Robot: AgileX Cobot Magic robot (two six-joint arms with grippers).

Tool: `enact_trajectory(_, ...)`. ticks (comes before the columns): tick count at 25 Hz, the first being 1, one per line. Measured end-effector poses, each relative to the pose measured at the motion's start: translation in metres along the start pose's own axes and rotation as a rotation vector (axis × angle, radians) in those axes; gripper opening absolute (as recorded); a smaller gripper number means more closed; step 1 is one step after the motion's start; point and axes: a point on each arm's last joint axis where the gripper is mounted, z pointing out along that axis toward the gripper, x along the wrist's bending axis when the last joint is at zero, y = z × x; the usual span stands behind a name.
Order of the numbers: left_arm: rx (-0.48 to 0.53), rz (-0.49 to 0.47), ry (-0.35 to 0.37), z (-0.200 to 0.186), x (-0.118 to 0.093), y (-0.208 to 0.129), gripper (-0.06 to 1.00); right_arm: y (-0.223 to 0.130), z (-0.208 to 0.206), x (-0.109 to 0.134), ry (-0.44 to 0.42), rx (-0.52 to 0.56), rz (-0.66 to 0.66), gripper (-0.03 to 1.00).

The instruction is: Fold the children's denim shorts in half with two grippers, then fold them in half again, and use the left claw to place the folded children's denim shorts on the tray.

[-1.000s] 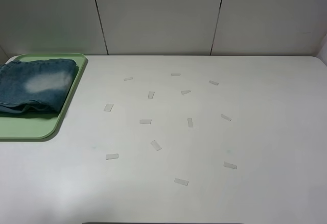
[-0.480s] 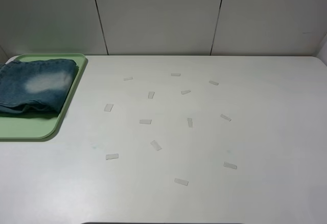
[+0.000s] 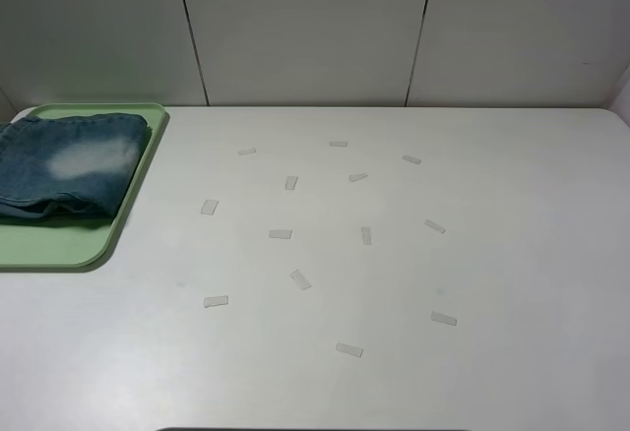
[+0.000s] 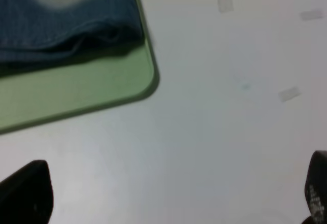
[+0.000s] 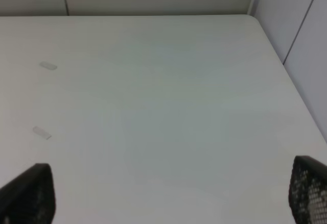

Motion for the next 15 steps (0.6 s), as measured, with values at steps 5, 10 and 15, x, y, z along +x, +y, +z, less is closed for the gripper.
enact_trajectory(5, -0.039, 0.047, -0.021, 0.001, -0.001, -0.015, 0.99, 0.000, 0.000, 0.000, 0.000, 0.000, 0.000, 0.69)
enact_trajectory(10, -0.063, 0.084, -0.051, 0.005, -0.002, -0.031, 0.99, 0.000, 0.000, 0.000, 0.000, 0.000, 0.000, 0.69)
enact_trajectory(15, -0.117, 0.102, -0.059, -0.001, -0.002, -0.037, 0.99, 0.000, 0.000, 0.000, 0.000, 0.000, 0.000, 0.69)
